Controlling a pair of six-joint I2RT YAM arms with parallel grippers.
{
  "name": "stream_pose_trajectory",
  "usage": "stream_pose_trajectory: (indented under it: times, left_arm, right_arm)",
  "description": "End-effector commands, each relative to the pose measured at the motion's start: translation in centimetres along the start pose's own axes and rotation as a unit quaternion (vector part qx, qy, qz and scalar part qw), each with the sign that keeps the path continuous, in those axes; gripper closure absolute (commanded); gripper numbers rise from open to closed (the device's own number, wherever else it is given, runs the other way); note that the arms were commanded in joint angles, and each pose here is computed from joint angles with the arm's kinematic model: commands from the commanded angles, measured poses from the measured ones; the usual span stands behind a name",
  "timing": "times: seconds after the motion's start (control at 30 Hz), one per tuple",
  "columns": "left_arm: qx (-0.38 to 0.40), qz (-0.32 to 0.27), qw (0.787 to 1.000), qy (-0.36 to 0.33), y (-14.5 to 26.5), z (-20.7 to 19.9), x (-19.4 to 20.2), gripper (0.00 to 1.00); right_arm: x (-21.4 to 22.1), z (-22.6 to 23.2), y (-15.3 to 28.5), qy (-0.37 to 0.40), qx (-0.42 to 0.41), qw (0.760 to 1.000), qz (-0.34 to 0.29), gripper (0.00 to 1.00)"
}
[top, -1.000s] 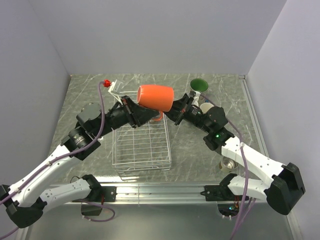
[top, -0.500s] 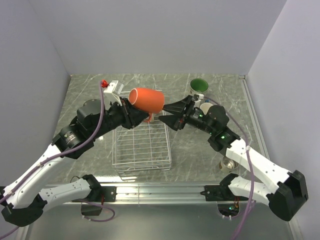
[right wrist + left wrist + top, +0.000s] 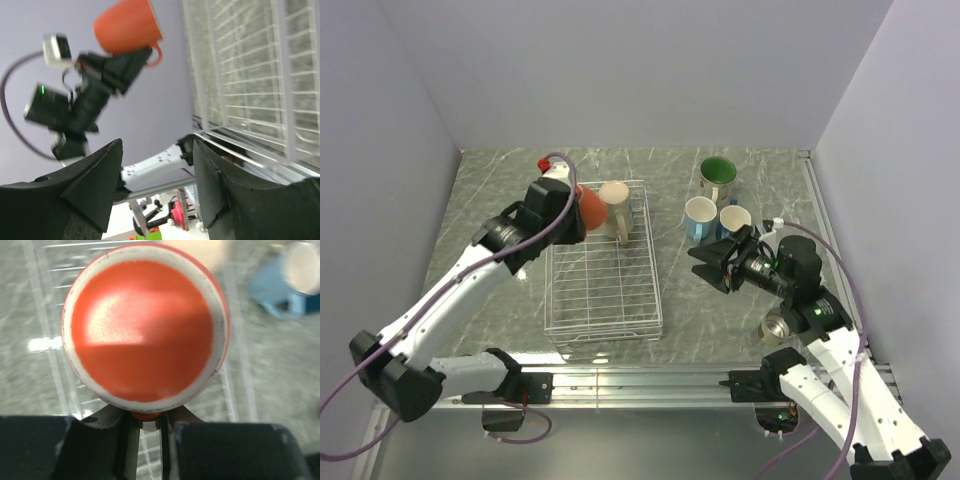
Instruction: Load the cups into the dish rack
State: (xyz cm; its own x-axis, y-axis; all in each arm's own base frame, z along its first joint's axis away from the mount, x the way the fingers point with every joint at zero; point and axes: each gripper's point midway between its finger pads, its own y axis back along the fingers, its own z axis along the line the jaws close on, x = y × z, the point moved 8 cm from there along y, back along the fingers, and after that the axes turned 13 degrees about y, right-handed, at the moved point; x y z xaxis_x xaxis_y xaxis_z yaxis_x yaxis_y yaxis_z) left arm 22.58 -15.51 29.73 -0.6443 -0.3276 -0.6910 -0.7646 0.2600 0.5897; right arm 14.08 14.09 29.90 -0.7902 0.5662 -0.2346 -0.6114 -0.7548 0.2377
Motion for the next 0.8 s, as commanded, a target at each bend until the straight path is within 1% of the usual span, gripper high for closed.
stream_pose_trajectory:
  times: [0.0,0.1,0.13,0.2,0.27,0.4,0.53,0.63,0.77]
  left_arm:
    - [-0.003,-0.048,0.999,0.004,-0.9,1.1,-3.0,1.0]
    - [-0.019,-0.041,0.999,0.007,-3.1,2.3,-3.4,1.0]
    - [-0.035,-0.032,0.999,0.008,-4.3,2.9,-3.5,1.0]
    - [-0.036,-0.025,0.999,0.004,-5.5,3.0,-3.8,1.0]
    - [-0.044,-0.009,0.999,-0.001,-7.3,3.2,-3.5,1.0]
    - [-0.052,0.004,0.999,-0.002,-10.0,3.2,-3.2,1.0]
    - [-0.083,0.013,0.996,0.003,-12.8,4.3,-2.3,1.0]
    - [-0.089,0.014,0.996,0.006,-13.9,4.6,-2.1,1.0]
    - [-0.112,-0.003,0.994,0.006,-14.5,5.1,-2.1,1.0]
  right_arm:
    - [1.0,-1.2,1.3,0.016,0.02,1.0,0.009,0.35]
    - [1.1,-1.1,1.9,0.028,0.022,0.999,0.006,0.36]
    - [1.1,-0.9,2.1,0.032,0.024,0.999,0.004,0.36]
    - [1.2,-1.3,2.5,0.041,0.042,0.998,0.005,0.37]
    - [1.3,-1.2,3.0,0.047,0.055,0.997,0.001,0.37]
    - [1.1,-1.0,3.5,0.071,0.066,0.995,-0.009,0.38]
    - [0.6,0.0,3.8,0.097,0.072,0.993,-0.015,0.38]
    - [0.4,0.4,4.2,0.114,0.08,0.99,-0.019,0.38]
    - [0.2,0.7,4.4,0.123,0.081,0.989,-0.028,0.38]
